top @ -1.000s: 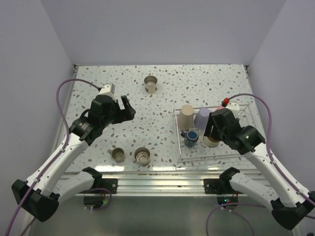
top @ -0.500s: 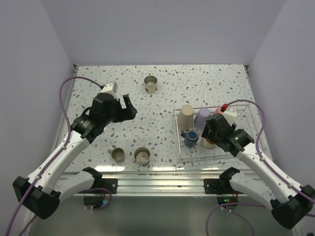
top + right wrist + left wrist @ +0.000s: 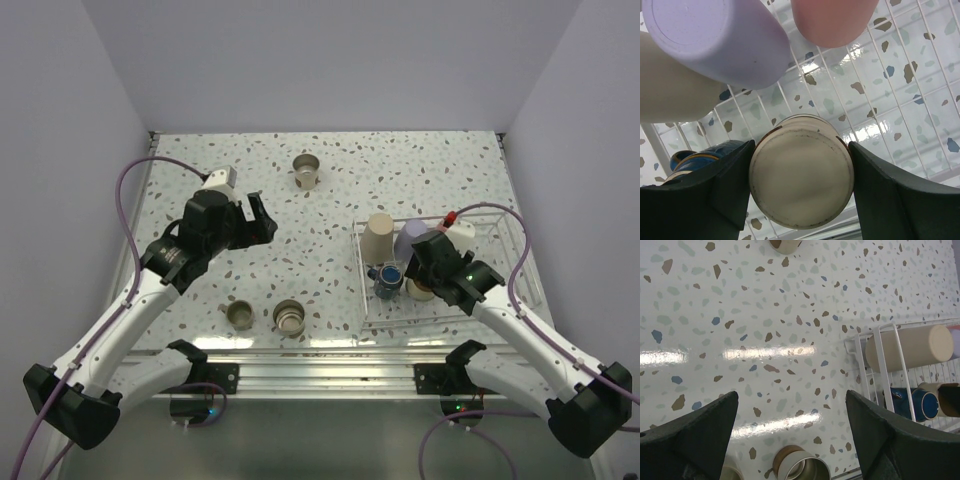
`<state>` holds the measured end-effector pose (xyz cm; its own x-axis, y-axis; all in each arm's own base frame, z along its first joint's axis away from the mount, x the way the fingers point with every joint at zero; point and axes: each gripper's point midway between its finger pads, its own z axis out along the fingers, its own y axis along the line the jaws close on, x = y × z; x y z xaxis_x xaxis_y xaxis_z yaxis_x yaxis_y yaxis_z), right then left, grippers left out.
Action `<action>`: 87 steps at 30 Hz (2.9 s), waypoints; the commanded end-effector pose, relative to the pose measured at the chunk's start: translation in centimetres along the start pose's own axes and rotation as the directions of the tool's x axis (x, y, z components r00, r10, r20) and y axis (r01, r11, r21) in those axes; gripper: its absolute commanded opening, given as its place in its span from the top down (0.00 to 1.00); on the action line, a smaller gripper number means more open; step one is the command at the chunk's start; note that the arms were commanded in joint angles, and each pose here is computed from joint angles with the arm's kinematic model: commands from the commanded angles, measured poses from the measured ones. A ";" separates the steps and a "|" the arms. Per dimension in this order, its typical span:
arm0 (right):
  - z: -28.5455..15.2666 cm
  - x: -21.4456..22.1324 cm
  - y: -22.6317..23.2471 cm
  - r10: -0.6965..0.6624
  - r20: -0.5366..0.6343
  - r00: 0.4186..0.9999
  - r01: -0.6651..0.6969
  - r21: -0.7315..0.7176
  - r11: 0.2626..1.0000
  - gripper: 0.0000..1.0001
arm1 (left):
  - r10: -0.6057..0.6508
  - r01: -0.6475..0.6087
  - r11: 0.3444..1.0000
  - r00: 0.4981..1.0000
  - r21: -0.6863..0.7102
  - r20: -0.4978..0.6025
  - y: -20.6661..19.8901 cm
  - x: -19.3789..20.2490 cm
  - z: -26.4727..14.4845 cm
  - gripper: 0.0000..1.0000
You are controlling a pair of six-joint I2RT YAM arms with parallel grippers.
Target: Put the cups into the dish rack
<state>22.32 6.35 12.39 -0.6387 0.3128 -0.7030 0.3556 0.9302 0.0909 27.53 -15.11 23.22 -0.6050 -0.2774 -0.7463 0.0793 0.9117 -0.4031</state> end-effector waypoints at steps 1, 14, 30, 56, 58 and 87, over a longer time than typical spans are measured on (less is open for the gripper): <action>0.0 -1.4 0.7 0.055 0.057 0.997 -0.054 -0.020 0.998 0.73 | 0.024 -0.025 0.999 0.999 0.022 0.047 -0.7 -1.8 -1.0 0.09; -0.6 -1.9 0.7 0.044 0.059 0.997 -0.042 -0.028 0.999 0.02 | 0.062 -0.062 0.998 0.998 -0.003 0.019 -0.3 -1.5 -0.6 0.10; -10.7 -10.5 -1.2 0.132 0.213 0.968 -0.109 -0.119 0.987 0.01 | 0.217 -0.163 0.967 0.928 0.193 -0.303 -1.5 7.7 -0.8 0.24; -15.4 -12.2 -3.8 0.117 0.260 0.959 -0.076 -0.161 0.984 0.01 | 0.225 -0.220 0.972 0.798 0.078 -0.559 0.7 20.3 0.6 0.62; -15.6 -12.4 -3.8 0.111 0.263 0.958 -0.069 -0.163 0.984 0.01 | 0.222 -0.230 0.972 0.805 0.056 -0.550 0.6 20.2 1.1 0.80; -31.0 -22.7 18.1 0.325 -0.090 0.941 -0.192 -0.936 0.296 0.01 | -0.217 -0.250 0.626 0.854 0.739 0.473 -23.9 -14.6 -12.8 1.00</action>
<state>22.93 20.44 47.77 -0.5271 0.5490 -0.6487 -0.3357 0.5667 0.7524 25.54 -30.22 44.43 -0.2955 -0.4342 -0.8510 0.6941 0.5145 -0.5035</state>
